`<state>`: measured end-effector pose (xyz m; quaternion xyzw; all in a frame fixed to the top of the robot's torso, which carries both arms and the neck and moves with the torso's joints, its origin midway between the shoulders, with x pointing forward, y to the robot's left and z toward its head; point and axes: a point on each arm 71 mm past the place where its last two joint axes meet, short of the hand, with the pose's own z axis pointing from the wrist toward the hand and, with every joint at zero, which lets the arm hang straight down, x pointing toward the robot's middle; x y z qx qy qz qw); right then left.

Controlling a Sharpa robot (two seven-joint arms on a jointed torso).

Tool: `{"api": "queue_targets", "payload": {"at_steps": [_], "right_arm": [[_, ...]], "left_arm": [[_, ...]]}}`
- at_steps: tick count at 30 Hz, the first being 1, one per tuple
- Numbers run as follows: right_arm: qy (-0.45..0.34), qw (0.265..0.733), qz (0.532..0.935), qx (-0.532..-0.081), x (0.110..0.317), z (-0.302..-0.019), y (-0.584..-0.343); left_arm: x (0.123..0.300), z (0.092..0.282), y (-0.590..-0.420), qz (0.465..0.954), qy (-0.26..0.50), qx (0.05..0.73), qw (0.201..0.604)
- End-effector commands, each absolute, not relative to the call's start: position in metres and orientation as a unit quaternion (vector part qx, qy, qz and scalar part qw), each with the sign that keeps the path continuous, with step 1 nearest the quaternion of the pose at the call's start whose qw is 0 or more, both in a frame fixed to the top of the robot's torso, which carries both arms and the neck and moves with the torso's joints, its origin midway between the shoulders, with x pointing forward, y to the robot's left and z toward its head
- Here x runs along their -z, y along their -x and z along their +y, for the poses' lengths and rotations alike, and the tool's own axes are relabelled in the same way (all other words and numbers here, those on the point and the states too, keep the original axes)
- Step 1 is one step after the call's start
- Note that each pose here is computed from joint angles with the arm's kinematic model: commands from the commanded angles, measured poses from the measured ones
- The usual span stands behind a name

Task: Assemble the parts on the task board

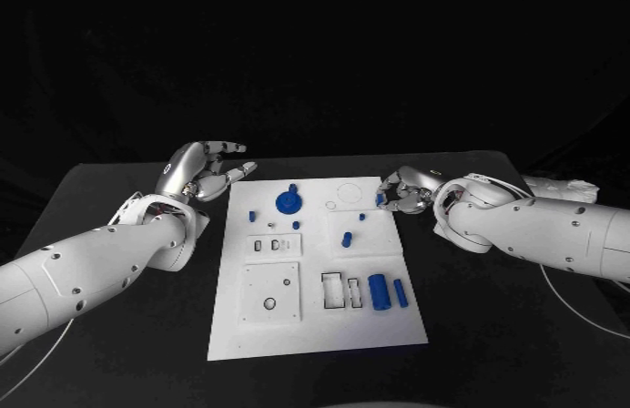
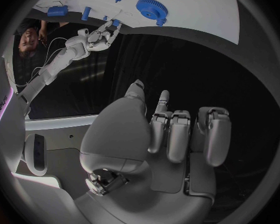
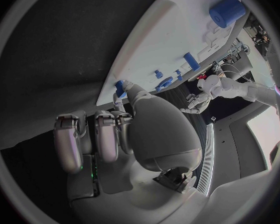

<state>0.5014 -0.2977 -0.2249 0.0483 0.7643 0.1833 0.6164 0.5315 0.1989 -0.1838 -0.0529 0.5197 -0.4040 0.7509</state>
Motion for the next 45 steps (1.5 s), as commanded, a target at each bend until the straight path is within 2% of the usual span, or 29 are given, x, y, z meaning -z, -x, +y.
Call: {"api": "queue_targets", "payload": {"at_steps": [1, 16, 26, 32, 35, 45], "right_arm": [[-0.044, 0.612, 0.769, -0.178, 0.227, -0.297, -0.501], [-0.062, 0.63, 0.747, -0.202, 0.222, -0.294, -0.5], [-0.09, 0.657, 0.709, -0.239, 0.214, -0.286, -0.497], [-0.1, 0.661, 0.689, -0.28, 0.206, -0.268, -0.491], [-0.096, 0.655, 0.684, -0.307, 0.201, -0.249, -0.485], [-0.069, 0.614, 0.705, -0.349, 0.196, -0.197, -0.47]], "left_arm": [[0.183, 0.198, -0.531, 0.518, 0.05, 0.405, 0.752], [0.183, 0.198, -0.531, 0.517, 0.05, 0.405, 0.753], [0.183, 0.199, -0.531, 0.517, 0.05, 0.404, 0.753], [0.184, 0.2, -0.531, 0.517, 0.05, 0.403, 0.753], [0.185, 0.2, -0.53, 0.519, 0.05, 0.403, 0.752], [0.189, 0.201, -0.529, 0.524, 0.048, 0.4, 0.751]]}}
